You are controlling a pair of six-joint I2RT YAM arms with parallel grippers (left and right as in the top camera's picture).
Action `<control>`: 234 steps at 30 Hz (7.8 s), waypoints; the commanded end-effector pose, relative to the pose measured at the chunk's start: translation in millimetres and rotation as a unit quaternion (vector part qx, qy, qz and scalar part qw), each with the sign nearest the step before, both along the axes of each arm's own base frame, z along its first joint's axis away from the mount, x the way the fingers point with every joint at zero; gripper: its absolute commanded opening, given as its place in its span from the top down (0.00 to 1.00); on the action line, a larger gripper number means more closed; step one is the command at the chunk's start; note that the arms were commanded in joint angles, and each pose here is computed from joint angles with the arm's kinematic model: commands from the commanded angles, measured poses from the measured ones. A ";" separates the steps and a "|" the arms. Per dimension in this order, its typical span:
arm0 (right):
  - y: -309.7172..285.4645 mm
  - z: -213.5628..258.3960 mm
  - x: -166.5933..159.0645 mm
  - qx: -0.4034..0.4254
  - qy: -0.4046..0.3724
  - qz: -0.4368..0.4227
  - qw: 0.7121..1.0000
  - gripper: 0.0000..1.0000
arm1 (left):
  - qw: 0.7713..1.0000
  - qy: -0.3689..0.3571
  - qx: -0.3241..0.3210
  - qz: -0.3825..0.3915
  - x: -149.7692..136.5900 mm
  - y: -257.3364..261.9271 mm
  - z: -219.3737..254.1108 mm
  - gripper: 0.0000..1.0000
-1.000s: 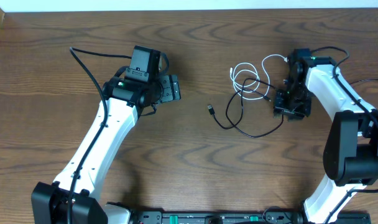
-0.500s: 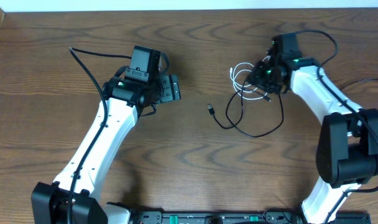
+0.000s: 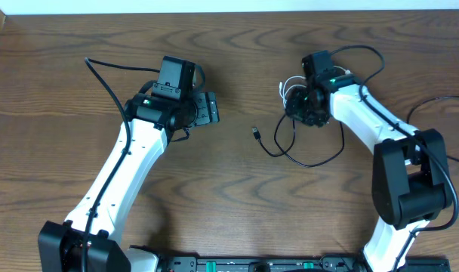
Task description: Untangle cables
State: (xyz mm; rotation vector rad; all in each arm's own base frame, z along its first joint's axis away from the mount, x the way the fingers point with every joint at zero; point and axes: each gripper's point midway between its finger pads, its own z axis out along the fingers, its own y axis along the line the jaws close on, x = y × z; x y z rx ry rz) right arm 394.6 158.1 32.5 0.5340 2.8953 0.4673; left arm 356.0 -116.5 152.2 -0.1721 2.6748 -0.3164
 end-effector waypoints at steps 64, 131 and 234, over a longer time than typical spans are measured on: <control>68.6 129.0 0.9 0.058 -0.215 0.184 0.957 0.99 | 1.000 -0.005 0.009 -0.001 1.7 2.7 2.2 0.15; 28.9 566.6 -79.0 0.225 -0.764 0.293 0.529 0.99 | 0.837 -0.220 -0.383 -0.322 11.9 -200.6 143.2 0.08; 120.1 241.8 -11.2 0.336 -0.346 0.452 0.750 0.88 | 0.735 -0.229 -0.627 -0.116 94.7 -127.5 224.4 0.92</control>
